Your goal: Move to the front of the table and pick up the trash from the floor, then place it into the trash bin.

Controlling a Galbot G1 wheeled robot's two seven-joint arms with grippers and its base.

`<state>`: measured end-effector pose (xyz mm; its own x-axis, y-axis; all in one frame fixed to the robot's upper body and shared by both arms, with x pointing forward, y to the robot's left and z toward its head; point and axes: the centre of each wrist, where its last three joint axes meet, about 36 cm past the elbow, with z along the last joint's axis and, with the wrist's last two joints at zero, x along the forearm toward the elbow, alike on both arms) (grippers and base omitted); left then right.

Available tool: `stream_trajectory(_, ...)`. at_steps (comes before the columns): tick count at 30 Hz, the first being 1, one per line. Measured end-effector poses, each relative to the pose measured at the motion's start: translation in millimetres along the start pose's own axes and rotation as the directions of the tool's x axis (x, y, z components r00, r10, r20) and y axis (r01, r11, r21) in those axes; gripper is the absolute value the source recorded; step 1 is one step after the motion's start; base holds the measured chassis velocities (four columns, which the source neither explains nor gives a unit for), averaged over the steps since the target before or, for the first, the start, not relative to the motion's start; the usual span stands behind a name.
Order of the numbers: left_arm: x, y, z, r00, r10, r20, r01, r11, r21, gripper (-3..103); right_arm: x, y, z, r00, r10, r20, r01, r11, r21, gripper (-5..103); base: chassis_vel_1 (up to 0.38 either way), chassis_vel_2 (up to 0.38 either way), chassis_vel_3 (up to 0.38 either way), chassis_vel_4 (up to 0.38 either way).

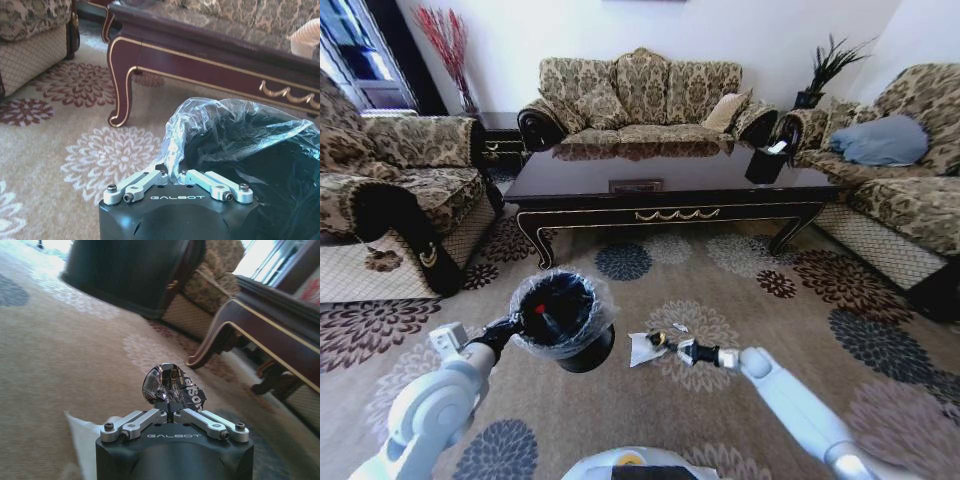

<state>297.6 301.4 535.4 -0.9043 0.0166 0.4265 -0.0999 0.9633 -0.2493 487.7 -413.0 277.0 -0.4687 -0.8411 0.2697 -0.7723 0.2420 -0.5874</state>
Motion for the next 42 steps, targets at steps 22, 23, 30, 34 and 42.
stream_trajectory(22, -32.8, -16.0, 29.3, 0.980, 0.046, -0.194, -0.055, 0.998, -0.040, 4, -33.7, -67.4, -98.6, 0.886, 0.370, 0.280, -0.362, 0.929, -0.081, 1, 0.000, 0.000, 0.000, 0.000)
stream_trajectory(23, -36.0, -16.6, 30.0, 0.979, 0.048, -0.198, -0.057, 0.997, -0.042, 4, -37.9, -68.6, -104.3, 0.878, 0.374, 0.298, -0.365, 0.927, -0.088, 1, 0.000, 0.000, 0.000, 0.000)
stream_trajectory(30, -64.9, -18.9, 35.1, 0.973, 0.051, -0.223, -0.063, 0.997, -0.046, 4, -63.7, -65.1, -139.3, 0.814, 0.409, 0.413, -0.360, 0.912, -0.194, 1, 0.000, 0.000, 0.000, 0.000)
stream_trajectory(34, -82.9, -25.1, 33.1, 0.974, 0.058, -0.219, -0.069, 0.997, -0.041, 4, -76.5, -54.4, -161.5, 0.787, 0.408, 0.462, -0.324, 0.912, -0.252, 1, 0.000, 0.000, 0.000, 0.000)
stream_trajectory(42, -108.6, -44.0, 25.8, 0.975, 0.084, -0.206, -0.094, 0.995, -0.039, 4, -95.8, -22.3, -191.7, 0.788, 0.343, 0.512, -0.220, 0.933, -0.286, 1, 0.000, 0.000, 0.000, 0.000)
